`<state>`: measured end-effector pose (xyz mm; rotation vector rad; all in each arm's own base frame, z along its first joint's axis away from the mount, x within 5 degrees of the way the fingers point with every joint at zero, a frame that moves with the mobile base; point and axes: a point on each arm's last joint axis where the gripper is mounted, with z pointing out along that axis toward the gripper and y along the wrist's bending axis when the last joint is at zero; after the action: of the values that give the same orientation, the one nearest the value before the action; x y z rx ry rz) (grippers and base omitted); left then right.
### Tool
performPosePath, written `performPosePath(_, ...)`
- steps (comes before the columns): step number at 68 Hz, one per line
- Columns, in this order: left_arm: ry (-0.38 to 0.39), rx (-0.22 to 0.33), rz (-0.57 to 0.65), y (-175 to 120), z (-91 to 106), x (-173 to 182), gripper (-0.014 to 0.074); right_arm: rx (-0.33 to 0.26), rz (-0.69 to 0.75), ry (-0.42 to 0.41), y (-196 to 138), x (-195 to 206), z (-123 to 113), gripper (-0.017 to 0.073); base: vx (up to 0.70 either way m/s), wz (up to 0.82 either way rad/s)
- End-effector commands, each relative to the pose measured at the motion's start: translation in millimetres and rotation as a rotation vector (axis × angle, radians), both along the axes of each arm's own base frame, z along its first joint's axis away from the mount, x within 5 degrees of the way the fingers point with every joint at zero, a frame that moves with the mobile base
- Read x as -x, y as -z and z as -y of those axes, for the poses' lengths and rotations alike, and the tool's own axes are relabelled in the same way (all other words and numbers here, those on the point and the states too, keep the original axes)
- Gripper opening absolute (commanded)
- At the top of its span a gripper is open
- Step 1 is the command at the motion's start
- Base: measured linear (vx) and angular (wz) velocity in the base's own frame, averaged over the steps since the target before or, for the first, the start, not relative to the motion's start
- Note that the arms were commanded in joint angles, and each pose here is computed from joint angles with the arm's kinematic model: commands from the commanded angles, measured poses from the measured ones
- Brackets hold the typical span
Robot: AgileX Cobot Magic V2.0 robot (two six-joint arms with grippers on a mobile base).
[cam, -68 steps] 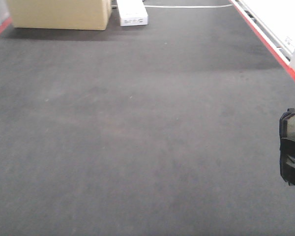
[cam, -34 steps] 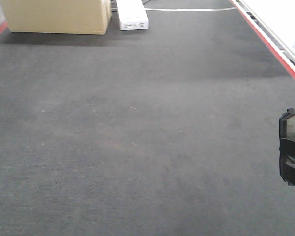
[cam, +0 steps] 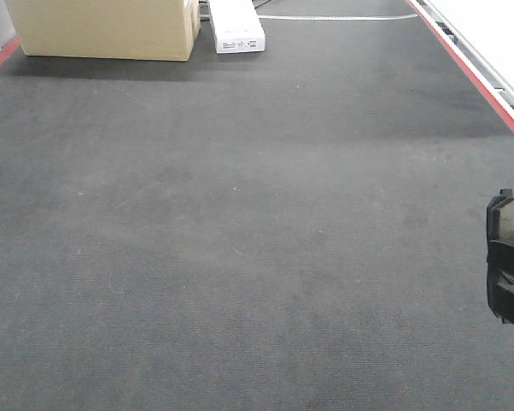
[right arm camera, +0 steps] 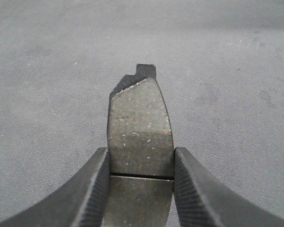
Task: Move and align brake pads A on conveyor
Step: 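Drive up to the dark conveyor belt and hold pads above it, then lower the left gripper to the belt and release its brake pad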
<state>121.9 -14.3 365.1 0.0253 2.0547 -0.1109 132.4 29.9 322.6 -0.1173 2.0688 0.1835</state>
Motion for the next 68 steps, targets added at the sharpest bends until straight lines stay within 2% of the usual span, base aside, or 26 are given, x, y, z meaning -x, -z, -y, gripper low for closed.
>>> performPosePath(1, 0.006, 0.022, 0.113, -16, 1.1, -2, 0.0031, -0.023, 0.122, -0.002, -18, -2, 0, 0.0094, 0.0, 0.0)
performPosePath(43, 0.007, 0.025, 0.123, -16, 1.4, -3, 0.0031, -0.023, 0.122, -0.002, -18, -2, 0, 0.0094, 0.0, 0.0)
performPosePath(57, 0.053, 0.081, 0.091, -12, 9.7, -17, 0.0031, -0.023, 0.122, -0.002, -18, -2, 0, 0.0094, 0.0, 0.0)
performPosePath(68, 0.104, 0.157, -0.055, 10, 24.4, -57, 0.0031, -0.023, 0.122, -0.002, -18, -2, 0, 0.0094, 0.0, 0.0)
